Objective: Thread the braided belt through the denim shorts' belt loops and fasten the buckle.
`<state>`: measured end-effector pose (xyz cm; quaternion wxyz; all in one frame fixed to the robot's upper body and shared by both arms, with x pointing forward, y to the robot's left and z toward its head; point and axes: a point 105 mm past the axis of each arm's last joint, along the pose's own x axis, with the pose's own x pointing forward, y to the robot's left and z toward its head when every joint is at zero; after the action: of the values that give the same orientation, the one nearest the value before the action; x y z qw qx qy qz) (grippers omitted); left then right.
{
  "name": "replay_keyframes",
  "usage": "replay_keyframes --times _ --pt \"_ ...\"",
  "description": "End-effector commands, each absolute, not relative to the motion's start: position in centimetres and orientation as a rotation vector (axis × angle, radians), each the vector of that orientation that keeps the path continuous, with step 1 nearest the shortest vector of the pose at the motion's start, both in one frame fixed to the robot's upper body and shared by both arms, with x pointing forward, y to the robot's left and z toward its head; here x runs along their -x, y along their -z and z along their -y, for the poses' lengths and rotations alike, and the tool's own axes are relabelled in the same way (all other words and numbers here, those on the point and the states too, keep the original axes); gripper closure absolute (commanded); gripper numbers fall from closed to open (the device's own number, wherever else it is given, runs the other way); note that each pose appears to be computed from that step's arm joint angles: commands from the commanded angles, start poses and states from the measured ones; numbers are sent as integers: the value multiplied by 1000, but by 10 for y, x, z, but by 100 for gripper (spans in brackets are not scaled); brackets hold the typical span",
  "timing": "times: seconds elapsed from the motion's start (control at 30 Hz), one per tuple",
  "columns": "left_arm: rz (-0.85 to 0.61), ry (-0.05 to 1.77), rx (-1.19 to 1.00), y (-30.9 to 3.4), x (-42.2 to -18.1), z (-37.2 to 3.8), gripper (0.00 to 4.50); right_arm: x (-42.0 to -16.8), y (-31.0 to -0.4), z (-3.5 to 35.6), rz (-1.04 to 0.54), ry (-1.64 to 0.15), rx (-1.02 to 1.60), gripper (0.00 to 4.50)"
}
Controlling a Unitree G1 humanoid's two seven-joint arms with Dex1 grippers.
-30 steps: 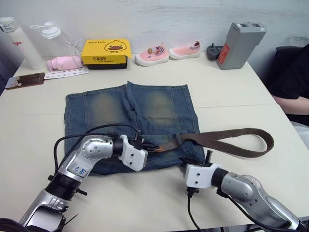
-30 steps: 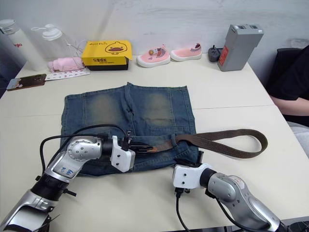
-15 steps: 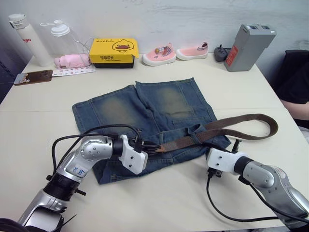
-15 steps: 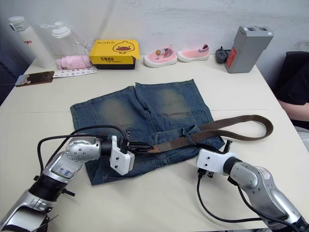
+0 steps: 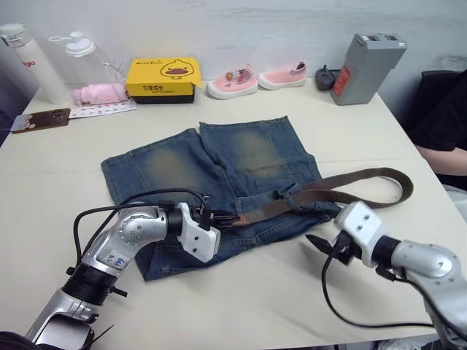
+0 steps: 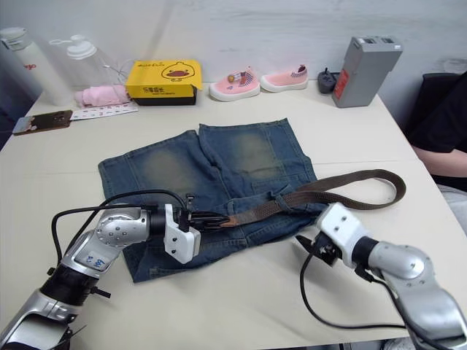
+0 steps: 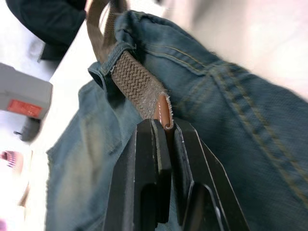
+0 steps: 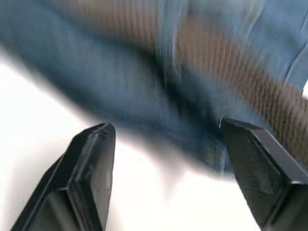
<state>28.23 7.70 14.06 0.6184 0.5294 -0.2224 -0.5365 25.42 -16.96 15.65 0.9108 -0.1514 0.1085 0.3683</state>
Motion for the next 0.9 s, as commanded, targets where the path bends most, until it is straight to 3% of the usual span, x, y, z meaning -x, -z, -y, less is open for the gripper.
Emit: replay_keyframes --times 0.03,0.2,0.4,0.57,0.83,0.9 --pt "629 1138 -1257 -155 -285 -78 450 -242 -166 143 -313 -894 -93 71" --pt "672 1110 -1278 -157 -284 -78 450 -229 -167 98 -392 -1031 -509 71" --pt "717 1140 -1293 -153 -280 -65 450 -232 -149 83 -554 -899 -704 71" --pt "731 1135 -1291 -156 -280 -61 450 -256 -147 79 -556 -764 -918 71" --pt "717 1130 -1300 -155 -281 -65 450 -267 -153 75 -542 -698 -1059 71" --pt "718 1127 -1297 -156 -280 -67 450 -270 -148 80 -541 -663 -1080 120"
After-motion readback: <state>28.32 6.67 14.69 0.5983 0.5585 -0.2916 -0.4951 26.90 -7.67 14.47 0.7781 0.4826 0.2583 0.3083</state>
